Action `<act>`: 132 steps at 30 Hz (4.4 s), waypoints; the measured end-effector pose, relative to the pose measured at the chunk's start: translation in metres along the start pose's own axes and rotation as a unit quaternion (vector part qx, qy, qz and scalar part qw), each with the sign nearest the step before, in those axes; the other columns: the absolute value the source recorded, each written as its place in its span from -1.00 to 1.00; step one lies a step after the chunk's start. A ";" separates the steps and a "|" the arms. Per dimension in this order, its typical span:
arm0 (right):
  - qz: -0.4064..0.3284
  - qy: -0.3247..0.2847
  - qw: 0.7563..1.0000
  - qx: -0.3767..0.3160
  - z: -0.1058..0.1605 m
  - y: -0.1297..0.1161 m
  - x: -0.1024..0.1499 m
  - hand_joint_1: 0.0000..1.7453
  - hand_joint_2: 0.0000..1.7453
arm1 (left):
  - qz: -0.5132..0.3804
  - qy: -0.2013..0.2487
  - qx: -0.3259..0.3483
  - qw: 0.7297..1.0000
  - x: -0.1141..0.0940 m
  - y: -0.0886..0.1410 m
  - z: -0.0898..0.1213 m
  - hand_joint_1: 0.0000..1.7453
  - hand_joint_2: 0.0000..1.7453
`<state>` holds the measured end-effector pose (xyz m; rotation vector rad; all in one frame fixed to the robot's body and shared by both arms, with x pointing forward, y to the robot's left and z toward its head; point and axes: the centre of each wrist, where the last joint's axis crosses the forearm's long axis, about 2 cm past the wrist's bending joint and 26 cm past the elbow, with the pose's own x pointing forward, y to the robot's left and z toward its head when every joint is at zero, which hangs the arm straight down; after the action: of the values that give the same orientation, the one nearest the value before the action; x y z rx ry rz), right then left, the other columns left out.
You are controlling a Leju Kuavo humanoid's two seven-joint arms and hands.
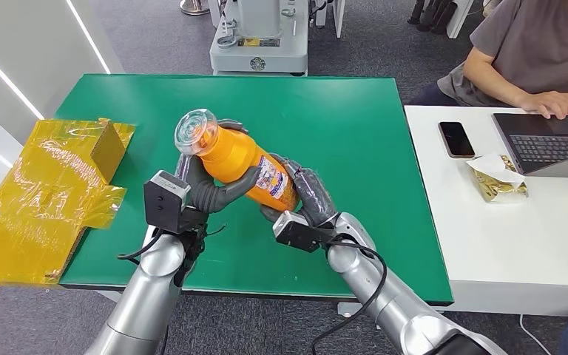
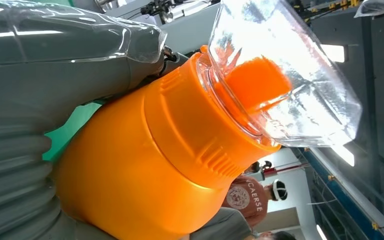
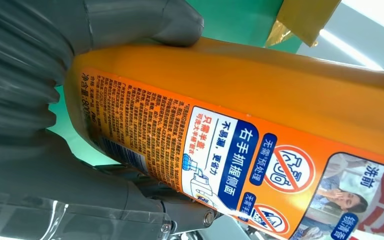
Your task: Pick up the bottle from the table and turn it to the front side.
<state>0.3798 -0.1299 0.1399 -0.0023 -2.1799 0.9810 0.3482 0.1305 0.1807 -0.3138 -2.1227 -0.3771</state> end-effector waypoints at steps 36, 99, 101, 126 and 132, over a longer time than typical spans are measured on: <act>-0.044 -0.011 0.993 -0.107 0.001 0.010 0.028 -1.00 1.00 | -0.020 0.023 0.047 0.998 -0.005 0.010 0.010 1.00 1.00; -0.101 -0.042 0.962 -0.248 0.079 0.036 0.110 -1.00 1.00 | -0.660 0.061 0.119 0.739 0.023 0.250 0.008 1.00 1.00; -0.110 -0.044 0.963 -0.241 0.079 0.035 0.112 -1.00 1.00 | -0.719 0.074 0.101 0.684 0.030 0.270 0.014 1.00 1.00; -0.131 -0.056 0.963 -0.230 0.087 0.030 0.119 -1.00 1.00 | -0.796 0.178 -0.205 0.541 -0.044 0.272 0.088 1.00 1.00; -0.131 -0.055 0.963 -0.230 0.087 0.030 0.119 -1.00 1.00 | -0.788 0.185 -0.217 0.545 -0.050 0.268 0.092 1.00 1.00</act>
<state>0.2301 -0.1313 0.1560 0.1212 -2.3892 0.3208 0.4018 0.4083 0.1301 1.4577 -1.2226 -1.7848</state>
